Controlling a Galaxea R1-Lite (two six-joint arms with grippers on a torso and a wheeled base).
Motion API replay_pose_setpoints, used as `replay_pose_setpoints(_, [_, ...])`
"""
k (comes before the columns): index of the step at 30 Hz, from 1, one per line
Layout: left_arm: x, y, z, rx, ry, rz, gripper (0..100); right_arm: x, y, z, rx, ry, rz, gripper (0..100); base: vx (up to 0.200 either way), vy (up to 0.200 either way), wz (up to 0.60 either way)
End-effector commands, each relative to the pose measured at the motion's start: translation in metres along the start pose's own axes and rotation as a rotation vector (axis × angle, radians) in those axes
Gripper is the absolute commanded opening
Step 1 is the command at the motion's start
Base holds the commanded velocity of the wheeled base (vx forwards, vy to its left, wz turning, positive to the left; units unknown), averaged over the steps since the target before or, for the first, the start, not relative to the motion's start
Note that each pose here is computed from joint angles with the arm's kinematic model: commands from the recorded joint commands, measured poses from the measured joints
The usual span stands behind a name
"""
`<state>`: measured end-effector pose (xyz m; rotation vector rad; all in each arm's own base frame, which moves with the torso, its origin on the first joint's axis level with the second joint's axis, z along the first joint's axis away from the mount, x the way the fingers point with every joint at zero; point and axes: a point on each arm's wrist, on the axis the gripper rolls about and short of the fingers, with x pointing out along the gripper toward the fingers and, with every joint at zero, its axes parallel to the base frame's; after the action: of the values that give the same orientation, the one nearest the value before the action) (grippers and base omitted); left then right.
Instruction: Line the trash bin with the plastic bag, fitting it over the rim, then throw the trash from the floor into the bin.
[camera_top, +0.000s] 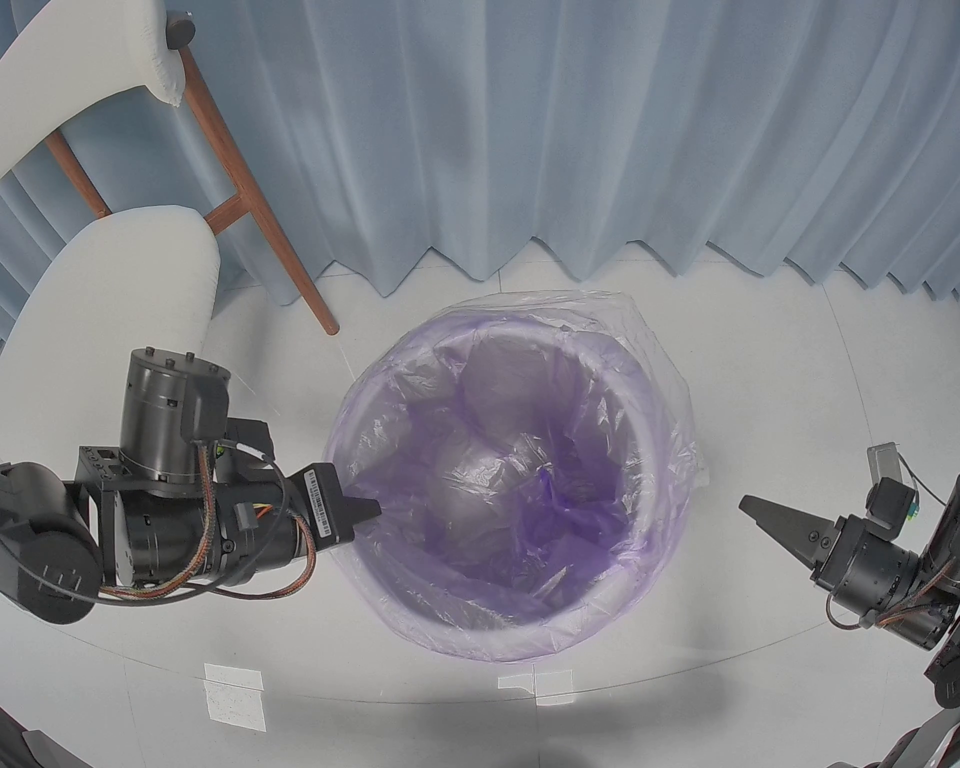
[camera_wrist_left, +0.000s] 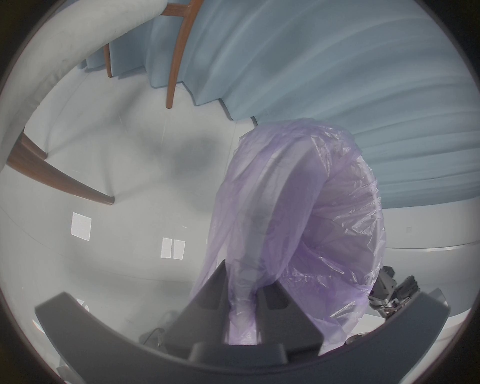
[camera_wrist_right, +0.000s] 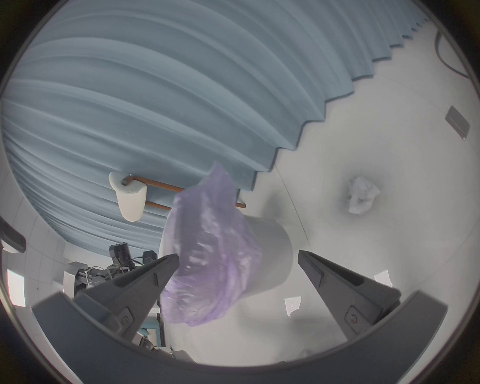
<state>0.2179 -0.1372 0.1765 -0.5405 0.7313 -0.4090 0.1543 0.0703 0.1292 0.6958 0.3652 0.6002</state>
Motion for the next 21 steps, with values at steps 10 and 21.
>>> replay_pose_setpoints(10, [0.012,-0.021,0.018,0.076,-0.175,0.049,0,0.048,0.03,0.043,-0.398,0.012,-0.084,100,0.0,0.0,0.0])
replay_pose_setpoints(21, [0.028,-0.032,0.014,0.429,-0.211,0.073,0,0.09,0.057,0.048,-0.726,0.097,-0.086,100,0.0,0.0,0.0])
